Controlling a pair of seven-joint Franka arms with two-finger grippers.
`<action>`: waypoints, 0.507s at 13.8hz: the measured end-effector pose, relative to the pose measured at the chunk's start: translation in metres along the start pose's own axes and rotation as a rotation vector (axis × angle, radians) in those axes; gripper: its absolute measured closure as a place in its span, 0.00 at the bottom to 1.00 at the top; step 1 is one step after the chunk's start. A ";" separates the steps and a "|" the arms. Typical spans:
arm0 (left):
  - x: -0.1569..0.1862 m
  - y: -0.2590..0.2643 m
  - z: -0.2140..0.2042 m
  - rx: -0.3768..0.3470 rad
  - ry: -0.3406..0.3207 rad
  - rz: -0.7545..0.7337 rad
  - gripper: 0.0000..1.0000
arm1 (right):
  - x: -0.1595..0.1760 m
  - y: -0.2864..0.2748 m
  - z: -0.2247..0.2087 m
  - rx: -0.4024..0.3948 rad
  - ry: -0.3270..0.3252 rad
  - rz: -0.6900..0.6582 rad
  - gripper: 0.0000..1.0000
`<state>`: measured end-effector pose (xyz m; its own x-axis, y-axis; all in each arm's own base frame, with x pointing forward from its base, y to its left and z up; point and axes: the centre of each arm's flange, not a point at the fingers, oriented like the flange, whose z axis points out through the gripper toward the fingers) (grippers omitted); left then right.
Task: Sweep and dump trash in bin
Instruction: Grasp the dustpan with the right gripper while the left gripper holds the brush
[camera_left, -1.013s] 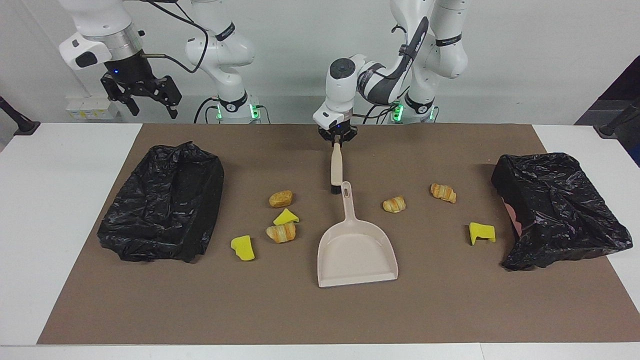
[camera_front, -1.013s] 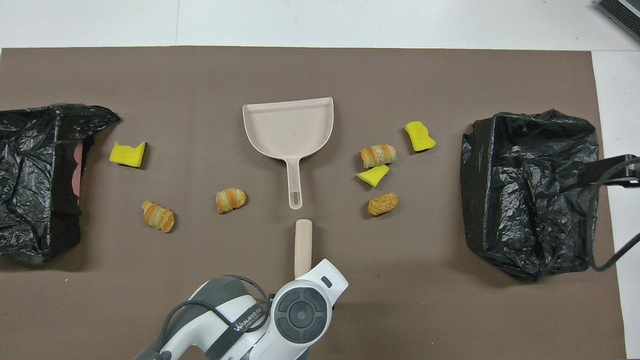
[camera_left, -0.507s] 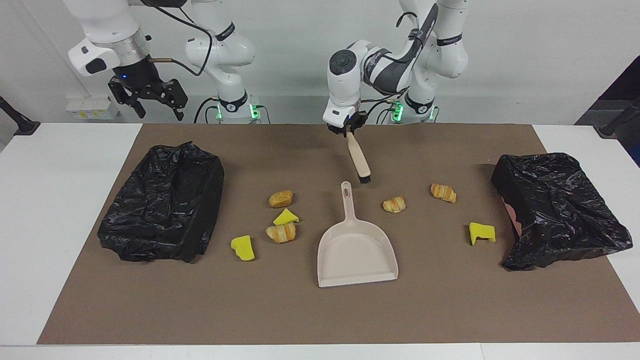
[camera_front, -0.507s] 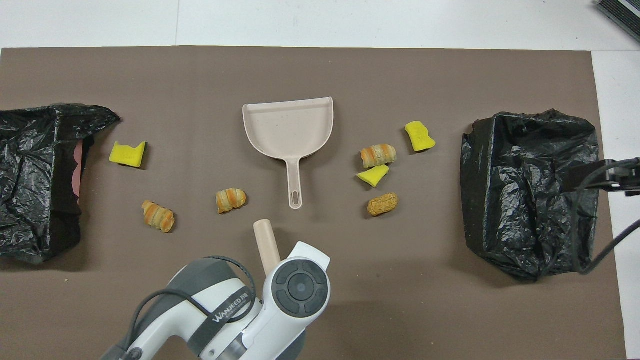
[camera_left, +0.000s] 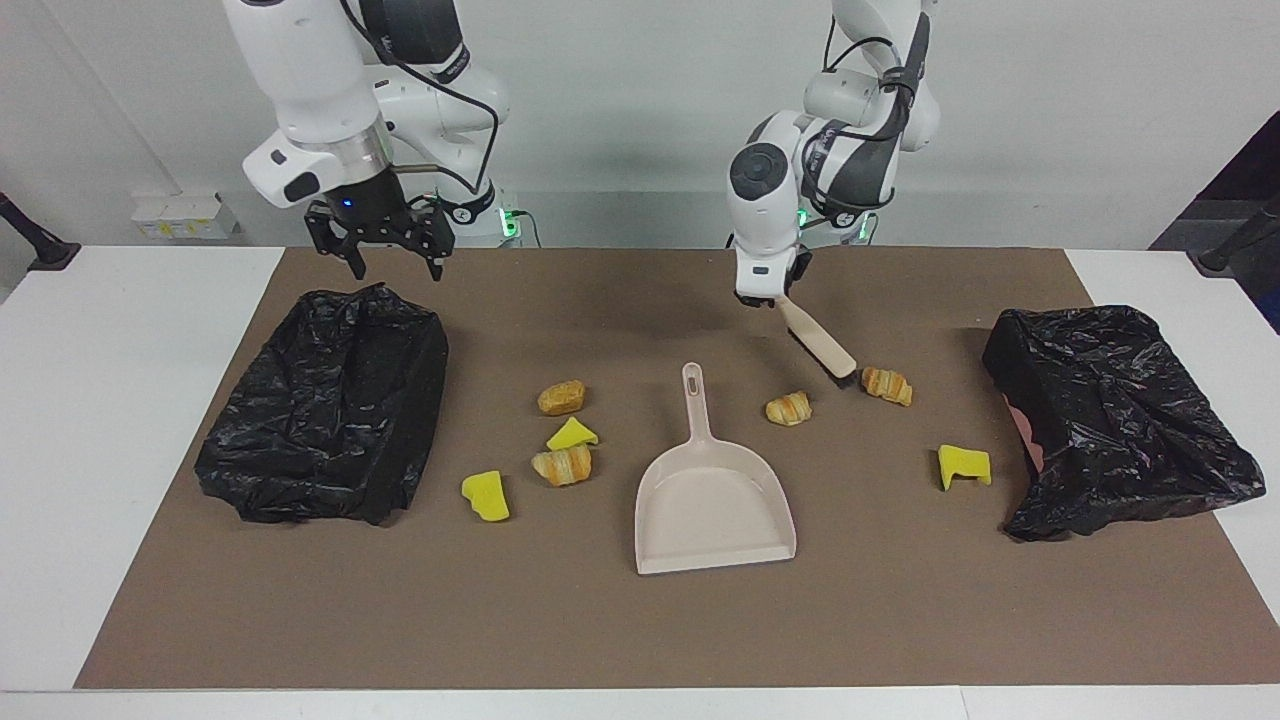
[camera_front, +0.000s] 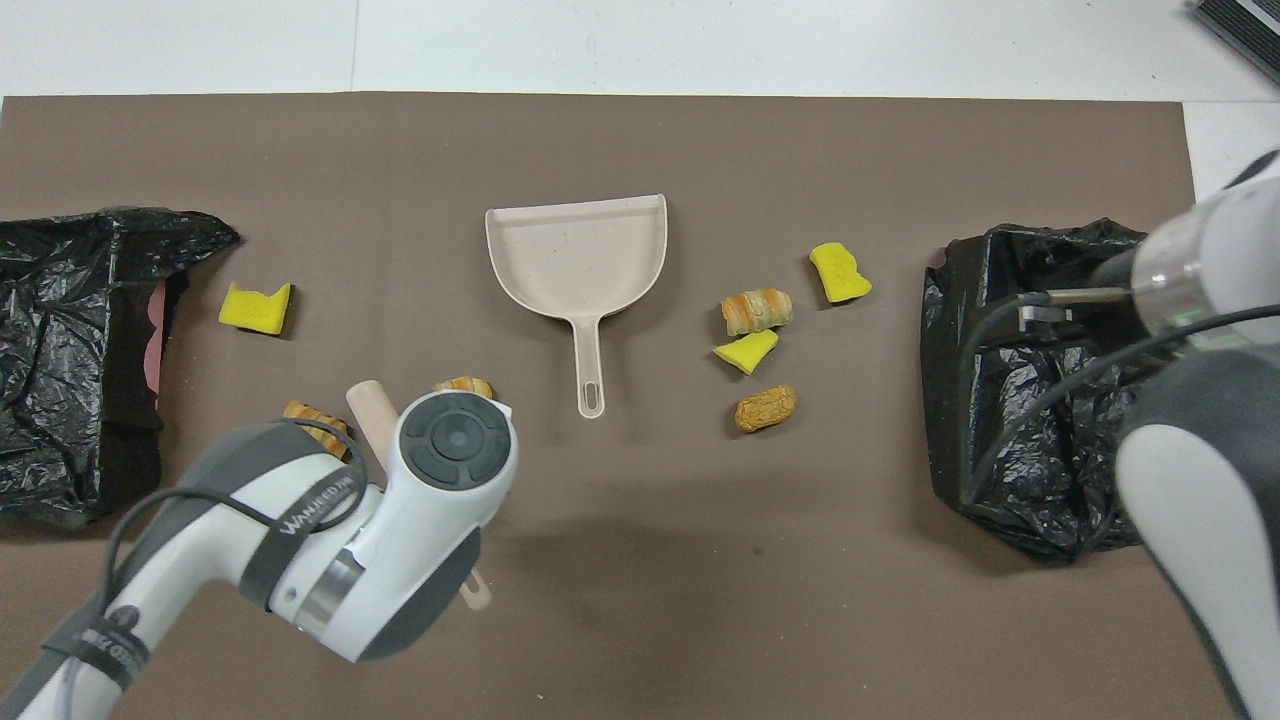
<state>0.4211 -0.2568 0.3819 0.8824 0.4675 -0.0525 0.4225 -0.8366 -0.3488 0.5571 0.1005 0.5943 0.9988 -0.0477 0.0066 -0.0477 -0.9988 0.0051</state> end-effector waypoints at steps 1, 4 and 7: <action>0.019 -0.008 0.004 0.006 0.007 -0.002 0.74 | 0.005 -0.023 0.013 0.000 0.003 0.011 0.00; 0.078 -0.032 0.014 0.002 0.028 0.011 0.74 | 0.013 -0.102 0.066 -0.008 -0.009 0.050 0.00; 0.134 -0.065 0.029 -0.005 0.049 0.068 0.74 | 0.017 -0.171 0.120 0.020 -0.018 0.065 0.00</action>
<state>0.5058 -0.1315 0.3701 0.9181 0.3952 -0.0298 0.3623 -0.8675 -0.3409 0.5827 0.2697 0.4738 0.9936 -0.1121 -0.0114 -0.1123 -0.9936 -0.0148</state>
